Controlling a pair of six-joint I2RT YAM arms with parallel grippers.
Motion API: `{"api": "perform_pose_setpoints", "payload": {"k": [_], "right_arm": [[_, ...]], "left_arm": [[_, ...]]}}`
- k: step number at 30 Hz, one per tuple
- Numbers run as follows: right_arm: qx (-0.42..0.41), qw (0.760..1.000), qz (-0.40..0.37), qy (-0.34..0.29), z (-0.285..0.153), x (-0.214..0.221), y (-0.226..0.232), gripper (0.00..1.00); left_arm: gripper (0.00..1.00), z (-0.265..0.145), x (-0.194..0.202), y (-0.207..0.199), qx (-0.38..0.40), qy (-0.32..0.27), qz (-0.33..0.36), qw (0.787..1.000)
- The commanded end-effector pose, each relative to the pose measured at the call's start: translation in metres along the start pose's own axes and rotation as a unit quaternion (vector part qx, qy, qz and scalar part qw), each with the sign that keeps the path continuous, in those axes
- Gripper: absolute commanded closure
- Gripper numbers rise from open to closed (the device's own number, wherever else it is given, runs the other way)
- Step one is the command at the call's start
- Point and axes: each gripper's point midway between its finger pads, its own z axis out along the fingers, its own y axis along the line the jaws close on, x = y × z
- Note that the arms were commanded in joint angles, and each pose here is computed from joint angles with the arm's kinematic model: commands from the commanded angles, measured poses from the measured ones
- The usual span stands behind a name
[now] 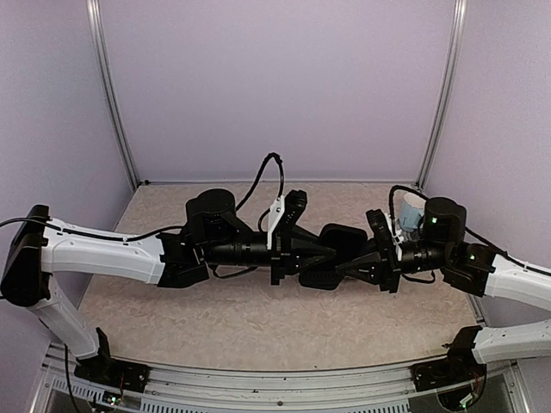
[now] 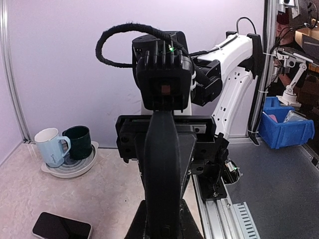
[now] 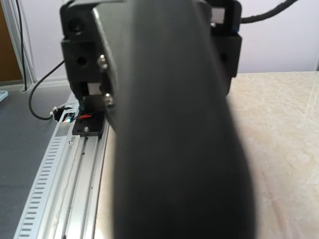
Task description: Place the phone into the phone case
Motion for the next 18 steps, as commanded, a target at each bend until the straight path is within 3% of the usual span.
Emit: {"api": "perform_pose_setpoints", "payload": {"k": [1, 5, 11, 15, 18], "right_arm": [[-0.015, 0.997, -0.064, -0.043, -0.005, -0.034, 0.011, 1.00], [-0.011, 0.997, -0.068, -0.045, -0.005, -0.034, 0.009, 1.00], [-0.010, 0.996, -0.075, -0.048, -0.005, -0.040, 0.008, 0.99], [0.001, 0.996, -0.075, -0.054, -0.004, -0.037, 0.004, 0.61], [-0.003, 0.996, -0.071, -0.059, -0.002, -0.031, 0.005, 0.48]], "left_arm": [[1.00, 0.007, -0.022, 0.011, -0.031, -0.035, -0.030, 0.998], [1.00, 0.005, -0.020, 0.027, -0.077, -0.045, -0.045, 0.995], [1.00, 0.007, -0.016, 0.017, -0.047, -0.045, -0.051, 0.997], [1.00, 0.004, -0.032, 0.014, -0.043, -0.070, -0.048, 0.995], [1.00, -0.003, -0.057, 0.007, -0.035, -0.111, -0.036, 0.993]]}}
